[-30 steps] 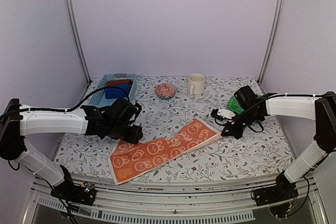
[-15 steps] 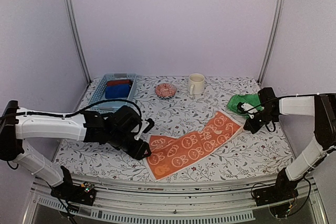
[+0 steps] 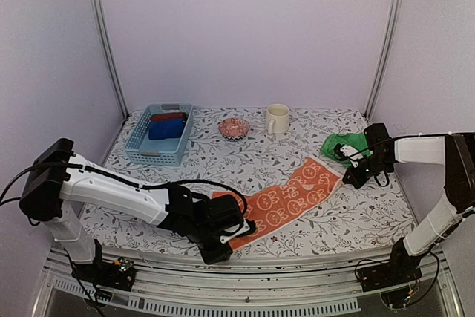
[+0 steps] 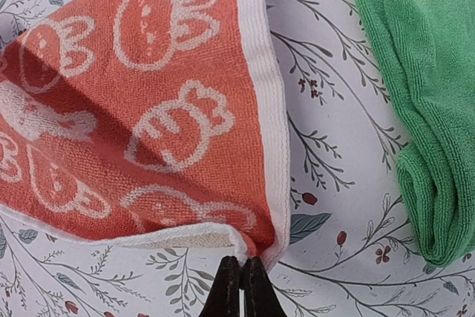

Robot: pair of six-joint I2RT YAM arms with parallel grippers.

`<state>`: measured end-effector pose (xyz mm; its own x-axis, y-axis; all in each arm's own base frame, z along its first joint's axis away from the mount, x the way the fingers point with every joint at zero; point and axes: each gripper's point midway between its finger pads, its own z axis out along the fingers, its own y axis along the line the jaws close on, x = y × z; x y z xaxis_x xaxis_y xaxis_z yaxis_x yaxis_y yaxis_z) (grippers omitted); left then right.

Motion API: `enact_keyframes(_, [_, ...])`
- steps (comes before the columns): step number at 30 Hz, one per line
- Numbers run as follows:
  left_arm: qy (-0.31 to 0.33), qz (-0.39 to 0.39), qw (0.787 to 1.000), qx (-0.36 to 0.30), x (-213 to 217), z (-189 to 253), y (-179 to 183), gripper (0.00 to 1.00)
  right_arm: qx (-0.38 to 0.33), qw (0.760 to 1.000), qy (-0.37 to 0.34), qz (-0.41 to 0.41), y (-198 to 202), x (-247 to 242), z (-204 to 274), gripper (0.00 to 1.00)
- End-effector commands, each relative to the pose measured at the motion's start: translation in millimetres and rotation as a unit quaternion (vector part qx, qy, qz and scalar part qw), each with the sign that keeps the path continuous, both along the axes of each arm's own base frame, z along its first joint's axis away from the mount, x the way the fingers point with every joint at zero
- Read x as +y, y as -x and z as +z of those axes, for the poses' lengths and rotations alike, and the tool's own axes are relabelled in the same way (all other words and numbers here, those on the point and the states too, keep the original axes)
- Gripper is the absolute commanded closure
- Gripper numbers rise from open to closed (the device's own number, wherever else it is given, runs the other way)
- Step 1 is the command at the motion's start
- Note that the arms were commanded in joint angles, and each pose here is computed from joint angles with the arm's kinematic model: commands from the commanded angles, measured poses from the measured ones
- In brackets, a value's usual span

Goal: Roll the towels
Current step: Move the towel to the center of the board, then pick up the towel from the center of the board.

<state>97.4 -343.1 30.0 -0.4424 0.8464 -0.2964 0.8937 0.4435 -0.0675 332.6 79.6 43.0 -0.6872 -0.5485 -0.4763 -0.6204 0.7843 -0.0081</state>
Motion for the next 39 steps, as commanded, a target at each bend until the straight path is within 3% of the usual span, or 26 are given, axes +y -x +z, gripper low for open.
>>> enact_keyframes(1, [-0.037,-0.048,0.998,-0.021,1.2,-8.4,7.3,0.61,-0.006,1.0,-0.015,0.001,-0.9,4.8,4.9,0.97])
enact_keyframes(10, [-0.075,-0.063,0.993,-0.068,12.1,-16.0,3.7,0.63,0.002,1.0,-0.019,0.004,-0.7,6.8,1.5,0.97])
enact_keyframes(21, [-0.12,-0.073,0.985,-0.104,24.9,-31.4,1.5,0.76,0.007,1.0,-0.022,0.003,0.1,7.5,0.3,0.97])
enact_keyframes(28, [-0.11,-0.062,0.982,-0.142,23.8,-11.9,-12.9,1.0,0.007,1.0,-0.028,0.004,-0.6,9.5,3.9,0.97])
enact_keyframes(29, [-0.109,-0.058,0.981,-0.149,24.4,-8.6,-16.8,1.0,0.005,1.0,-0.03,0.005,-1.7,10.6,7.4,0.97])
enact_keyframes(34, [-0.086,0.057,0.975,-0.196,49.3,29.1,-71.2,1.0,-0.035,0.998,-0.045,0.008,-13.0,15.0,48.6,0.97])
enact_keyframes(39, [0.0,0.182,0.955,-0.232,71.7,94.9,-134.6,1.0,-0.085,0.994,-0.063,0.021,-41.9,23.7,112.1,0.97])
